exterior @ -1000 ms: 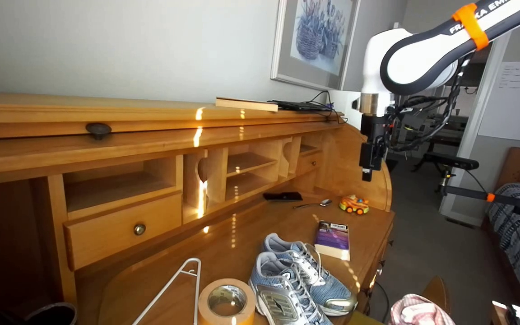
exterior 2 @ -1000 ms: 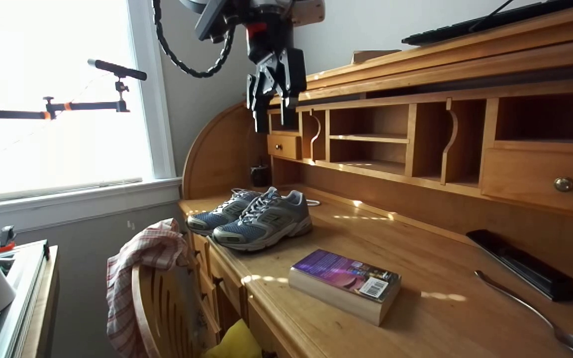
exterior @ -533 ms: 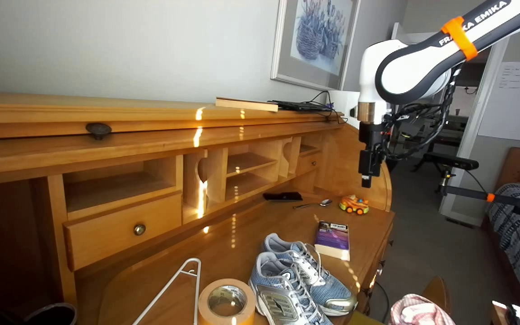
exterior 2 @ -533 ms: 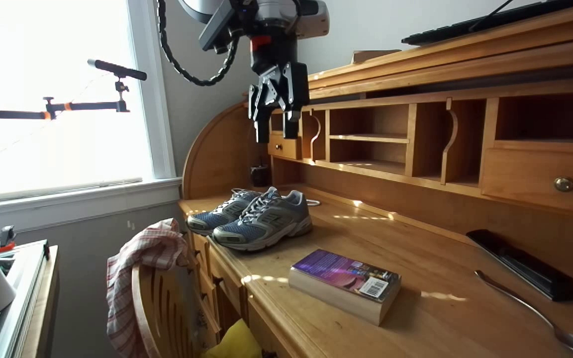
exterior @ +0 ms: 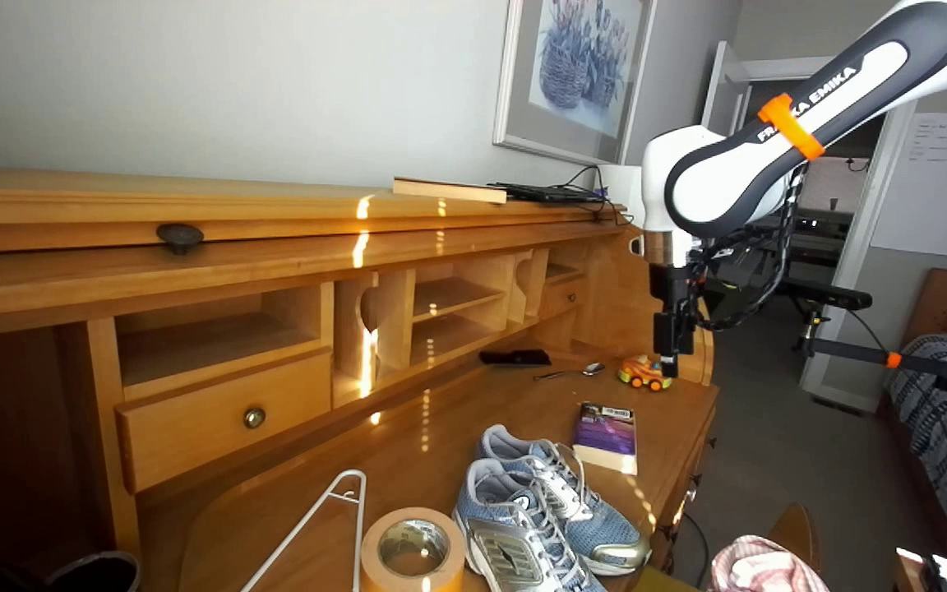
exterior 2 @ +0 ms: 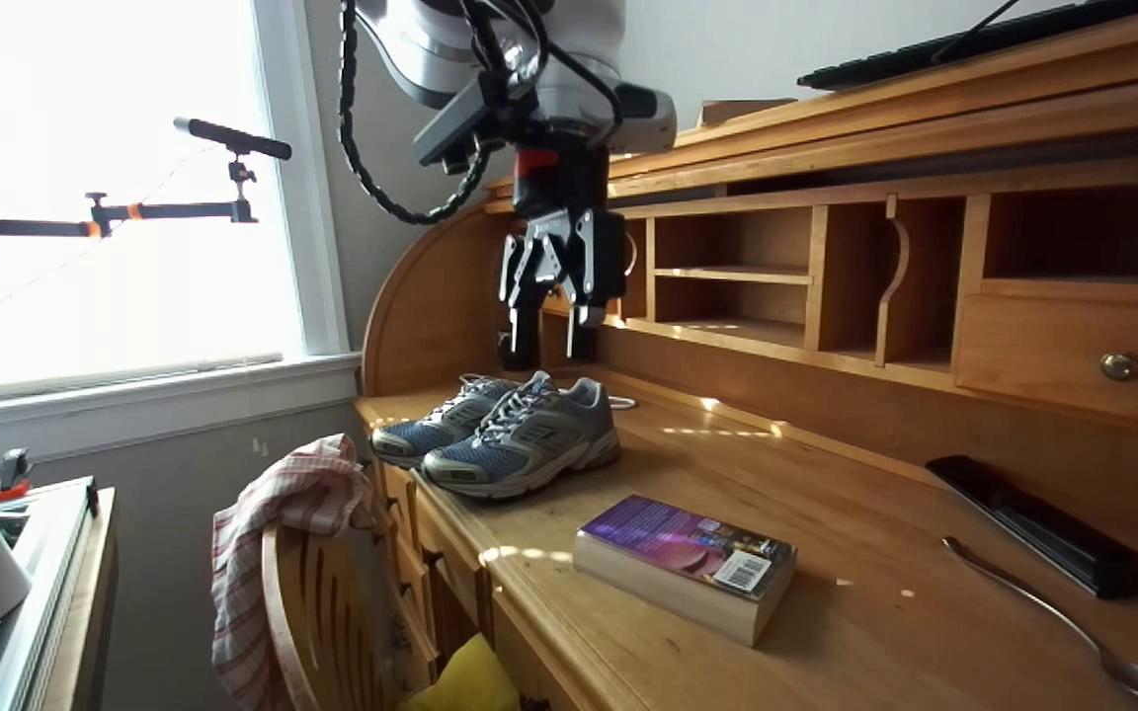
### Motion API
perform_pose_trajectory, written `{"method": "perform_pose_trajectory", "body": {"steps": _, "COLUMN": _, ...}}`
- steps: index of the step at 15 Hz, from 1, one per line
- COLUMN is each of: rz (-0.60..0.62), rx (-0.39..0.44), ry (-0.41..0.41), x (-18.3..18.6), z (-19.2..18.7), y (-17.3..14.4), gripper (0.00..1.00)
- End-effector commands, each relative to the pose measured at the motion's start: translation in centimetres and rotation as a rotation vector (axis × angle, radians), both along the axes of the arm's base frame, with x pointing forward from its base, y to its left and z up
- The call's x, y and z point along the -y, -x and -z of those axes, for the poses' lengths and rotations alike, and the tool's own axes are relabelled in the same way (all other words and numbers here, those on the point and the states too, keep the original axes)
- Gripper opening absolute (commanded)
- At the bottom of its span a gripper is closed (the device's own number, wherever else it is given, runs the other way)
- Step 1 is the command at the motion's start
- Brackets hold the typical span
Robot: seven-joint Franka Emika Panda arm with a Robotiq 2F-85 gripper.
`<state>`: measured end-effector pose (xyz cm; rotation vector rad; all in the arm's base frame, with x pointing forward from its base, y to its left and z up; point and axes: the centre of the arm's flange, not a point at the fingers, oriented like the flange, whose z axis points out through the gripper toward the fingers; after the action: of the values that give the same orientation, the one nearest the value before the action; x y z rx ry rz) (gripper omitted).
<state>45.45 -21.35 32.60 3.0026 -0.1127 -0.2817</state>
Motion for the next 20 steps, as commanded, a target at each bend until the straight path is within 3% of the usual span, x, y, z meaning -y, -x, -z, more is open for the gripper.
{"method": "perform_pose_trajectory", "body": {"steps": 1, "rz": -0.008, "rx": -0.027, "ry": -0.020, "x": 2.2, "z": 4.3, "y": -1.8, "gripper": 1.00}}
{"method": "perform_pose_trajectory", "body": {"steps": 4, "rz": -0.004, "rx": -0.015, "ry": -0.033, "x": 2.8, "z": 6.5, "y": -2.6, "gripper": 1.00}}
{"method": "perform_pose_trajectory", "body": {"steps": 12, "rz": 0.218, "rx": 0.185, "ry": -0.016, "x": 3.1, "z": 10.4, "y": -5.5, "gripper": 1.00}}
{"method": "perform_pose_trajectory", "body": {"steps": 20, "rz": 0.437, "rx": 0.211, "ry": 0.016, "x": 3.0, "z": 13.0, "y": -6.8, "gripper": 1.00}}
